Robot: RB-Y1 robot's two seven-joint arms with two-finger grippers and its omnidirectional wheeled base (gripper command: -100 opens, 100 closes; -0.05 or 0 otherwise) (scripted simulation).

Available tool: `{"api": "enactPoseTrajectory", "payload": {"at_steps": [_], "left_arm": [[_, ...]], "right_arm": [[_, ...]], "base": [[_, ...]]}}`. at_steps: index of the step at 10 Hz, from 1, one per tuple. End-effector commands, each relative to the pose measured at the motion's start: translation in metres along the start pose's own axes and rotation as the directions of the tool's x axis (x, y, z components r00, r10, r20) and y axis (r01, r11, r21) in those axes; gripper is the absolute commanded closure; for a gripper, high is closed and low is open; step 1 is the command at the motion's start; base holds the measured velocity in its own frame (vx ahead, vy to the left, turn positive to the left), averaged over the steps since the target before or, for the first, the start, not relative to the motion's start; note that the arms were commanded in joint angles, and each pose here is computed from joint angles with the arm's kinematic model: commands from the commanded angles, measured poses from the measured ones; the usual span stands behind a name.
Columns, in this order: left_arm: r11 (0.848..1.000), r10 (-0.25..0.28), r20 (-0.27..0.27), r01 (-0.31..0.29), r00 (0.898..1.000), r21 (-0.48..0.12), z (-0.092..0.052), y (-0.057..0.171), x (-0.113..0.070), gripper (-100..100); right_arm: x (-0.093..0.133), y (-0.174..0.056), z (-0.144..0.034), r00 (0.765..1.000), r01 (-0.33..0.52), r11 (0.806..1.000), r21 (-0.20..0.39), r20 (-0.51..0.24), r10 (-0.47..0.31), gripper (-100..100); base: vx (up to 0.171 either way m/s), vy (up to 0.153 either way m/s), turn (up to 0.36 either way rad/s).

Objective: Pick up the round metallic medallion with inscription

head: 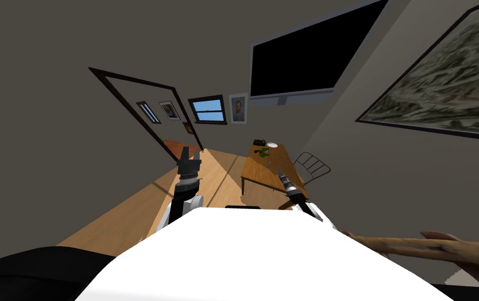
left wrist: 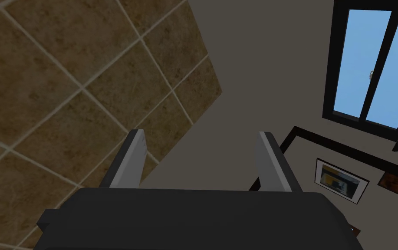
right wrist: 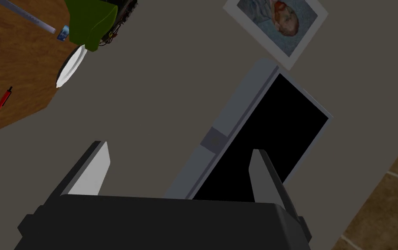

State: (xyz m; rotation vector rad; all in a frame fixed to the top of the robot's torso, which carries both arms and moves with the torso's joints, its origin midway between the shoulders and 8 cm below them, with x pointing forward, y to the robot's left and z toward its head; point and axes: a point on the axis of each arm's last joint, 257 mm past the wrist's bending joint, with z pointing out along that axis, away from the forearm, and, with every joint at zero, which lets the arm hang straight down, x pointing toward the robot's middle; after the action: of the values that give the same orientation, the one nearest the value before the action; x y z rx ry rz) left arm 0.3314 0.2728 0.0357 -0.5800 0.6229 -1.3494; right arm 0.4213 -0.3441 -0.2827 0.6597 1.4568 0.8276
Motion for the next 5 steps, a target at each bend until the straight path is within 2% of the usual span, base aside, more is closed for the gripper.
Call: {"api": "enactPoseTrajectory", "payload": {"at_steps": [1,2,3,4,5], "left_arm": [[1.0,0.0,0.0,0.0,1.0,0.0,0.0,0.0,0.0,0],[1.0,0.0,0.0,0.0,1.0,0.0,0.0,0.0,0.0,0],[1.0,0.0,0.0,0.0,1.0,0.0,0.0,0.0,0.0,0],[1.0,0.0,0.0,0.0,1.0,0.0,0.0,0.0,0.0,0],[1.0,0.0,0.0,0.0,1.0,0.0,0.0,0.0,0.0,0]], "right_arm": [[0.002,-0.021,-0.004,1.0,0.016,0.999,0.041,-0.016,-0.015,-100],[0.004,-0.029,-0.007,1.0,0.014,0.998,0.059,-0.02,-0.013,-100],[0.002,-0.045,-0.009,0.998,0.052,0.995,0.091,-0.04,-0.049,-100],[0.005,-0.057,-0.014,0.998,0.05,0.992,0.118,-0.047,-0.044,-100],[0.006,-0.059,-0.015,0.998,0.049,0.991,0.122,-0.048,-0.044,-100]], "base": [[0.002,0.027,0.112],[0.005,0.011,-0.012],[0.004,0.034,0.261],[0.008,0.024,0.139],[0.004,0.009,-0.027]]}}
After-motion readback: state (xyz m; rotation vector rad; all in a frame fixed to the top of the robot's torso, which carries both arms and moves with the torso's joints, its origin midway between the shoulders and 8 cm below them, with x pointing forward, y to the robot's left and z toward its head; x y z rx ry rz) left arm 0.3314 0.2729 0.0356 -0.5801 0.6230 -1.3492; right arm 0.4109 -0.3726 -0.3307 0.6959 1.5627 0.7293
